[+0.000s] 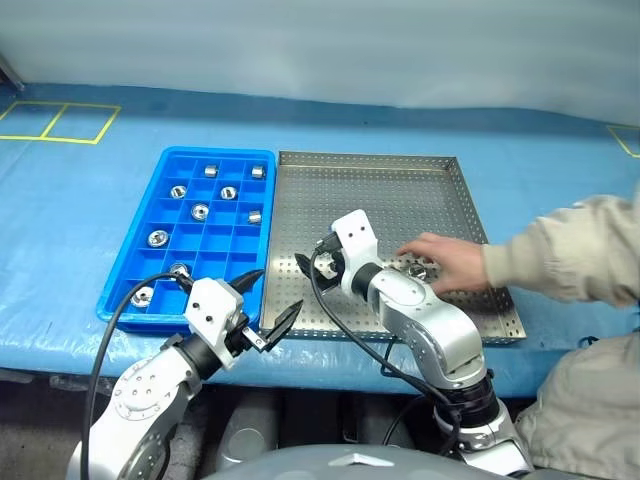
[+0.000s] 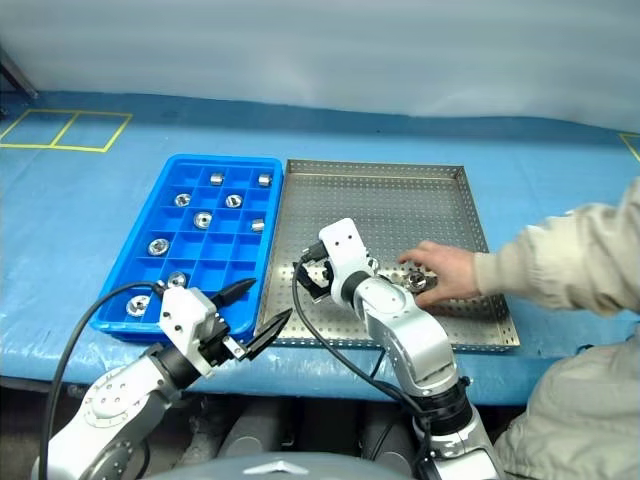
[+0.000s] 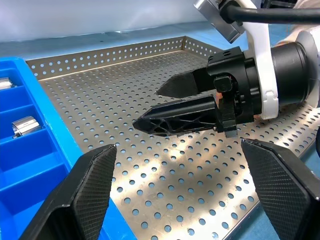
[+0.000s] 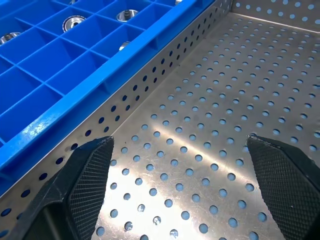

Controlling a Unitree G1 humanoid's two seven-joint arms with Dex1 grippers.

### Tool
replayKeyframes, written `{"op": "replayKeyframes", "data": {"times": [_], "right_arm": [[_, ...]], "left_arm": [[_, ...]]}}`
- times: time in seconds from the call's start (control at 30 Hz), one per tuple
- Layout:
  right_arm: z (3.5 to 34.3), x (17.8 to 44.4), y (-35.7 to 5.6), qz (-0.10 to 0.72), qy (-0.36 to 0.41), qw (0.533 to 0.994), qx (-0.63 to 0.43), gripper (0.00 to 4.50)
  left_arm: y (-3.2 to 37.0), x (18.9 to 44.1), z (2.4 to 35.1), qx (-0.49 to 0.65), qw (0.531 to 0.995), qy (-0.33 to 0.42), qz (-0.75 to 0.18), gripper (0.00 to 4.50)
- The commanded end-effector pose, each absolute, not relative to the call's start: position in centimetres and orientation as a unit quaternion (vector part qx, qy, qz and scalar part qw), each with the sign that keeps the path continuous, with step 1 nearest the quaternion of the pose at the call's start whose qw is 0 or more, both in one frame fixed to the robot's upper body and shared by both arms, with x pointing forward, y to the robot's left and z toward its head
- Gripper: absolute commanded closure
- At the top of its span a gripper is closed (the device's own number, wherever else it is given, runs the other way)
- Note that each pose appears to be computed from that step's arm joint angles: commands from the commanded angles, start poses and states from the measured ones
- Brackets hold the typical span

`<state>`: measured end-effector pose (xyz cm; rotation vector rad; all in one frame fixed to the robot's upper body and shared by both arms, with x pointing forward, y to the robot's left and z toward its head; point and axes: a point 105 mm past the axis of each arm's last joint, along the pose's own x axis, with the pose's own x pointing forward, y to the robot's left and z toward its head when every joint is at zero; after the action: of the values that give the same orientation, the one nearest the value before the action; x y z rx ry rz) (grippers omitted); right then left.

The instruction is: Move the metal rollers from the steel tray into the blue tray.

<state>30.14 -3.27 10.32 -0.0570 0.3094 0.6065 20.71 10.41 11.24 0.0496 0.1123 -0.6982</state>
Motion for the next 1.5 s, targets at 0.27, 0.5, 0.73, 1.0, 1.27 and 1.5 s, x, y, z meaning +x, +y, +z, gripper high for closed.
{"op": "replayKeyframes", "data": {"times": [0.27, 0.5, 0.73, 1.0, 1.27, 1.5], "right_arm": [[12.9, 30.6, -3.2, 0.294, 0.102, 0.950, -0.023, 0.02], [13.6, 31.5, -5.7, 0.246, 0.092, 0.965, -0.022, 0.02], [13.0, 31.3, -8.4, 0.191, 0.111, 0.975, -0.006, 0.02], [11.4, 31.3, -9.2, 0.161, 0.145, 0.976, 0.014, 0.02], [8.6, 32.0, -8.6, 0.157, 0.178, 0.971, 0.021, 0.02], [7.0, 32.2, -8.5, 0.165, 0.191, 0.967, 0.020, 0.58]], "left_arm": [[10.0, 20.7, 11.6, 0.024, 0.932, 0.047, -0.360, 0.13], [9.8, 21.0, 11.5, 0.029, 0.926, 0.045, -0.374, 0.13], [9.3, 21.1, 11.3, 0.039, 0.918, 0.046, -0.391, 0.13], [9.0, 21.4, 11.4, 0.044, 0.915, 0.042, -0.400, 0.13], [8.7, 21.2, 11.3, 0.044, 0.912, 0.044, -0.405, 0.13], [8.9, 21.0, 11.3, 0.041, 0.917, 0.044, -0.395, 0.13]]}}
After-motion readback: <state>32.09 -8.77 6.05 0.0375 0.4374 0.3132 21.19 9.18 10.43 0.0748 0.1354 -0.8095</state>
